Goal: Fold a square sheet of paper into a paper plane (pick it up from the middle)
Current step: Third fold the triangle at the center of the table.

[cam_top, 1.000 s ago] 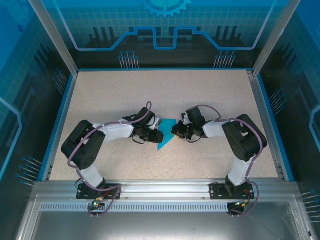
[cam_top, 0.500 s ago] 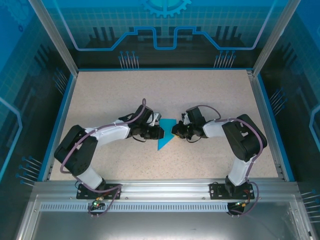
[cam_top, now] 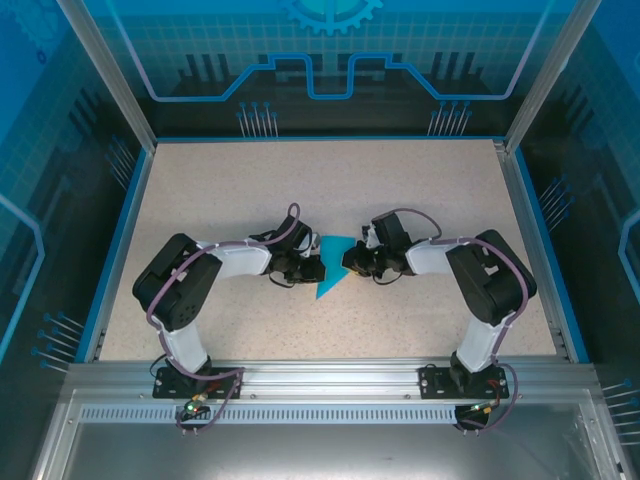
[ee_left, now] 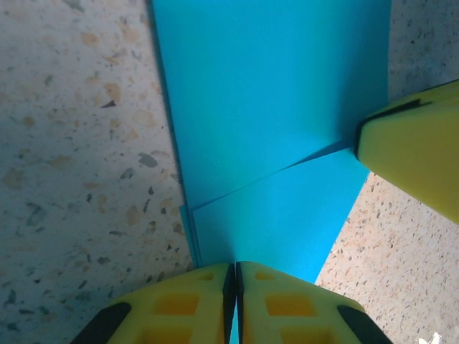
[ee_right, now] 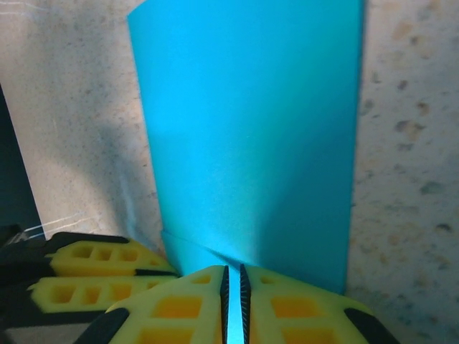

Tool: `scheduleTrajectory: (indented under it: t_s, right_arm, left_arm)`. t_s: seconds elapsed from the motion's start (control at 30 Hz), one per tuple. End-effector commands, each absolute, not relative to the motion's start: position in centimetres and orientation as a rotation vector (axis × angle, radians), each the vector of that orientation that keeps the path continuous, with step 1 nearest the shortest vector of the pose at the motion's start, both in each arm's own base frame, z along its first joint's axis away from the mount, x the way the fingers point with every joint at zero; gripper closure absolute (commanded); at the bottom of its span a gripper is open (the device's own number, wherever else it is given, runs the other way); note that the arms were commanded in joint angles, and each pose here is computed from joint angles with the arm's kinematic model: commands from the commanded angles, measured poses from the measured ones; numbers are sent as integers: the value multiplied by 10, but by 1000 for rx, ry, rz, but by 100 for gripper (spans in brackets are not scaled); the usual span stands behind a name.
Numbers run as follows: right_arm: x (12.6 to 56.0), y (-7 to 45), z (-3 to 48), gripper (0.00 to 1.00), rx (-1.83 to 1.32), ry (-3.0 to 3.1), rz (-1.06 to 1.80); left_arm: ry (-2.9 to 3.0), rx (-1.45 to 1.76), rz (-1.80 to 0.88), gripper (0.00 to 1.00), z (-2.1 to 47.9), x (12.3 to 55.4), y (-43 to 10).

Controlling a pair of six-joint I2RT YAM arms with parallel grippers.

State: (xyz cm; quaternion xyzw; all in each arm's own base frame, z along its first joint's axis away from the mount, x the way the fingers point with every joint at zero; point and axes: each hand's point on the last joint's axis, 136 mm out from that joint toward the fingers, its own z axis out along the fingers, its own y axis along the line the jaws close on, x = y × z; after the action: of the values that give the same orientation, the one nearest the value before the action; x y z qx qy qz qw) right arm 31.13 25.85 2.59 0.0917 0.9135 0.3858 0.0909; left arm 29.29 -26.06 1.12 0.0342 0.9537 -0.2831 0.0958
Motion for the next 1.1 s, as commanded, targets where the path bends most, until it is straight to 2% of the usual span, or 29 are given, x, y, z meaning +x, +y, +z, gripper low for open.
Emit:
scheduleTrajectory:
  t_s: [0.0,0.23,0.67,0.9,1.07]
  right_arm:
    - [311,271,61,84,143,2658,1162]
    - [300,293,55,85,101,2689,1187]
    - [293,276,-3,87,218,2797,1079]
    - [292,278,-1,87,212,2796,1095]
    - [293,278,2,87,211,2791,1091]
  left_arm:
    - [2901,55,-679,87,-18,281,-236]
    - [2886,64,-688,87,-12,281,-236]
    - [2848,89,-762,82,12,283,-245]
    - [2722,125,-1014,80,75,279,-267]
    - [2771,88,-1241,80,75,268,-289]
